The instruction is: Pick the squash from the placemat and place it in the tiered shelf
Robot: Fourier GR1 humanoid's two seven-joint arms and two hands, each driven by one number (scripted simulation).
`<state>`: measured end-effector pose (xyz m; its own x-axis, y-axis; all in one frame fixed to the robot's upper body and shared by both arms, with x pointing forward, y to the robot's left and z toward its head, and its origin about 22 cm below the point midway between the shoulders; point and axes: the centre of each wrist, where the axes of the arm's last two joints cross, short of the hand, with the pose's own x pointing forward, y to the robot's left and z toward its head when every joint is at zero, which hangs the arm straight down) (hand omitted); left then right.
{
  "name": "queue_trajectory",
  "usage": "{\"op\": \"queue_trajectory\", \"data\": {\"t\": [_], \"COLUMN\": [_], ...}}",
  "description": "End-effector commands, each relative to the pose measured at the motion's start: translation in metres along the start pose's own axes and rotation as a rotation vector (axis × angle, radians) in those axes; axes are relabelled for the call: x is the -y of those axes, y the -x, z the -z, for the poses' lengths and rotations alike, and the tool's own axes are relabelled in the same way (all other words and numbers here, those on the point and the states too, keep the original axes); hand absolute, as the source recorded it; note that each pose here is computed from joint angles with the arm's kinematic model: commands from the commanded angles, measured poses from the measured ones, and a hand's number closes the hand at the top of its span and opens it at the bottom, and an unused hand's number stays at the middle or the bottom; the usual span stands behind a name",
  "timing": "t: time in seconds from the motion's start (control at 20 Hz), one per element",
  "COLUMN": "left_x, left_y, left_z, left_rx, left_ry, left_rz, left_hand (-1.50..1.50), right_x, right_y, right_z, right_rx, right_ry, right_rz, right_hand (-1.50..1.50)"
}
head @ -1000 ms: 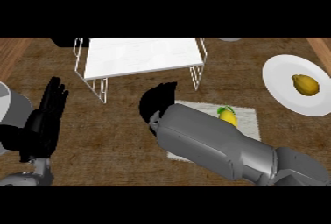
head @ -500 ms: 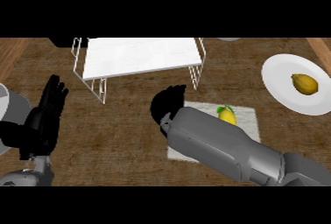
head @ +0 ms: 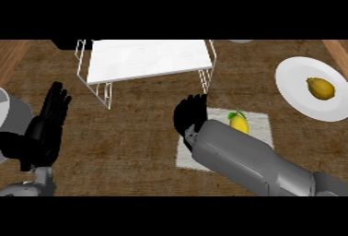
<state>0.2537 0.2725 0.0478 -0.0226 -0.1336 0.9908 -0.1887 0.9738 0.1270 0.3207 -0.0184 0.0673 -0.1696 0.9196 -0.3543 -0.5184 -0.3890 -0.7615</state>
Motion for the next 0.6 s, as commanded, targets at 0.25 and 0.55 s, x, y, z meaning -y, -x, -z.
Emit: {"op": "queue_trajectory", "data": {"t": [0.25, 0.55], "left_x": [0.015, 0.006], "left_y": [-0.022, -0.017], "left_z": [0.011, 0.017], "left_rx": [0.001, 0.004], "left_ry": [0.019, -0.006], "left_rz": [-0.011, 0.011], "left_hand": [0.0, 0.0], "right_x": [-0.015, -0.044], "right_y": [-0.005, -0.004], "right_z": [0.005, 0.008], "right_rx": [-0.099, -0.115], "right_ry": [-0.007, -0.067], "right_rz": [-0.009, -0.011], "right_hand": [-1.5, -1.5]}}
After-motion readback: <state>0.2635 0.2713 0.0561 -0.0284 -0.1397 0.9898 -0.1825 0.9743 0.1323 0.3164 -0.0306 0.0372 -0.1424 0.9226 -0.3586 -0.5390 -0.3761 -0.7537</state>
